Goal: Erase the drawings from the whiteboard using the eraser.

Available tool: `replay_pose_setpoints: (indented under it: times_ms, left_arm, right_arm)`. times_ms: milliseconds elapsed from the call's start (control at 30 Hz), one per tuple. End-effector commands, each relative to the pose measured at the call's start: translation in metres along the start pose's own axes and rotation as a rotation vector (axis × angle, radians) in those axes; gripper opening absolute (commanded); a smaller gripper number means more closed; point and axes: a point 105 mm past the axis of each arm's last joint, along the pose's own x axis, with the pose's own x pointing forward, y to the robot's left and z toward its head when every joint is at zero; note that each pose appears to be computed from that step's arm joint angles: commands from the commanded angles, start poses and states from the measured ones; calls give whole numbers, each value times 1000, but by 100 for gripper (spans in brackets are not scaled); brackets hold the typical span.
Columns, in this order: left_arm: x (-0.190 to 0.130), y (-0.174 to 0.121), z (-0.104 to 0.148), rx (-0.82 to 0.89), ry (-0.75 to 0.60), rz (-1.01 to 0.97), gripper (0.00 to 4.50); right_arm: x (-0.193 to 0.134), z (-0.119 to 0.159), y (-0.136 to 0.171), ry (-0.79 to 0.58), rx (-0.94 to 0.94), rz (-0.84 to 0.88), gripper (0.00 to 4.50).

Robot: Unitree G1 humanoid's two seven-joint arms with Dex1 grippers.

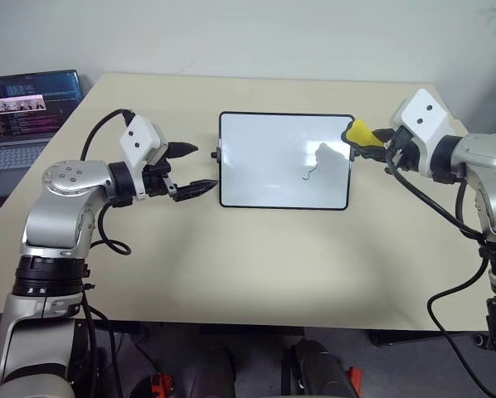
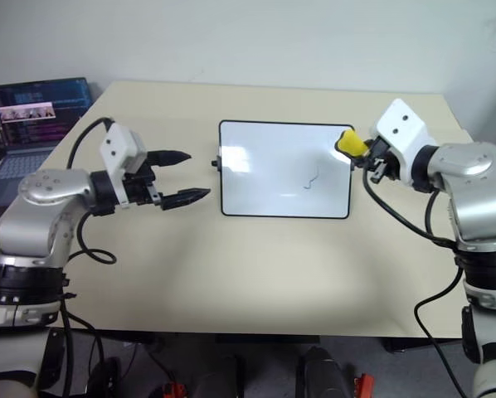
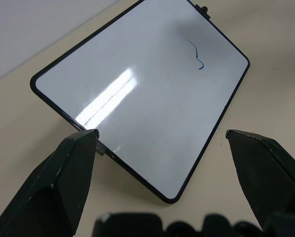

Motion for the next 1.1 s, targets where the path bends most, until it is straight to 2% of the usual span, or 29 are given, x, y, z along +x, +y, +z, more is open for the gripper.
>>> replay_pose_setpoints:
  times_ms: [33, 233, 333, 567, 700, 1100]
  left_arm:
    - [-2, 3, 15, 46, -35, 3, 450]
    - [0, 3, 14, 46, -36, 0, 450]
    - [5, -1, 14, 44, -42, -17, 450]
    - [17, -11, 20, 36, -74, -63, 450]
    - [23, -19, 14, 16, -70, -95, 450]
    - [22, -19, 16, 16, -71, -96, 450]
  right_arm:
    - [-8, 12, -6, -26, -43, -29, 97]
    - [-3, 18, -1, -49, -34, -15, 97]
    - [9, 17, 6, -42, -29, -23, 97]
    - [39, 5, 13, 26, -45, -108, 97]
    - [58, -8, 17, 76, -21, -151, 97]
    - [84, -17, 21, 193, -33, -204, 97]
